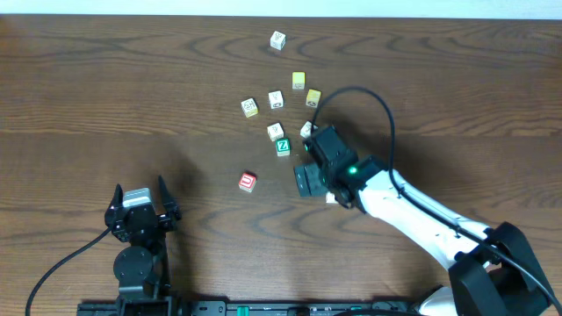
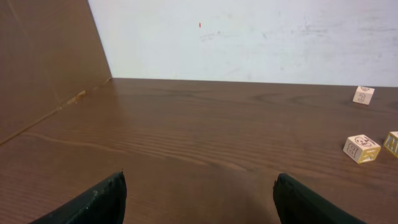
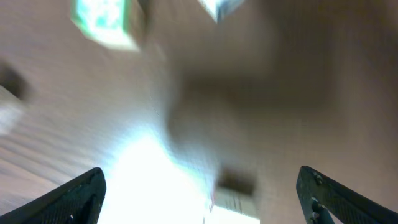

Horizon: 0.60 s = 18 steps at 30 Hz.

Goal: Lift 4 blocks
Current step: 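Set the J block down and open the right gripper, then move the right gripper to the umbrella block and grasp it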

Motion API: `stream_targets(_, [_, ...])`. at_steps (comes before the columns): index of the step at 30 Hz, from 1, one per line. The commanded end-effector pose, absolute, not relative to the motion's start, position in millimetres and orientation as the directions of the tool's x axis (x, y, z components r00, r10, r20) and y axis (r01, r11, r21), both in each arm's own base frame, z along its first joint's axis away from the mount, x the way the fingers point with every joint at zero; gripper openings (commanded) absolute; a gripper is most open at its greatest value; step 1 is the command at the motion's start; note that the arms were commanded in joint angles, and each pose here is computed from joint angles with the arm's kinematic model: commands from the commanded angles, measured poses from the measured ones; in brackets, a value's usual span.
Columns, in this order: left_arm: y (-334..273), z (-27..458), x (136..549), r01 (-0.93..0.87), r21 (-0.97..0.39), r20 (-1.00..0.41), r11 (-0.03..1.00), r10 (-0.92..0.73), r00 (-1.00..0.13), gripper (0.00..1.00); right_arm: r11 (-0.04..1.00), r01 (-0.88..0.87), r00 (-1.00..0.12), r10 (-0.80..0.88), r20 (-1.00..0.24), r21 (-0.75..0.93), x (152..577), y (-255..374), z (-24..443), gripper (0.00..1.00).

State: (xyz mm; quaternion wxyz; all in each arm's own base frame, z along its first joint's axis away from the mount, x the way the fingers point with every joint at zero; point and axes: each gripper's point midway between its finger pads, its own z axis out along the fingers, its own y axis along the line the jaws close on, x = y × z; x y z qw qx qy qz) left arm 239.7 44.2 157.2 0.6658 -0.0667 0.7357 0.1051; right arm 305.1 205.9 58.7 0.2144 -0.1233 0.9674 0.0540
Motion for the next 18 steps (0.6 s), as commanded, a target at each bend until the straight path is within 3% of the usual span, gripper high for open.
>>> stream_targets(1, [46.1,139.4,238.8,-0.242,0.091,-0.986,0.966,0.053,-0.16,0.76,0.938,-0.346,-0.812,-0.292,-0.505,0.015,331.5,211.9,80.8,0.96])
stream_targets(7, [46.1,139.4,238.8,-0.242,0.091,-0.986,0.966,0.053,-0.16,0.76,0.947,-0.32,-0.79,-0.253,-0.559,0.025,365.1,212.3,80.1,0.95])
stream_targets(18, [46.1,139.4,238.8,-0.242,0.091,-0.986,0.966,0.053,-0.16,0.76,0.826,-0.563,-0.728,-0.481,-0.488,0.026,396.7,229.5,38.9,0.9])
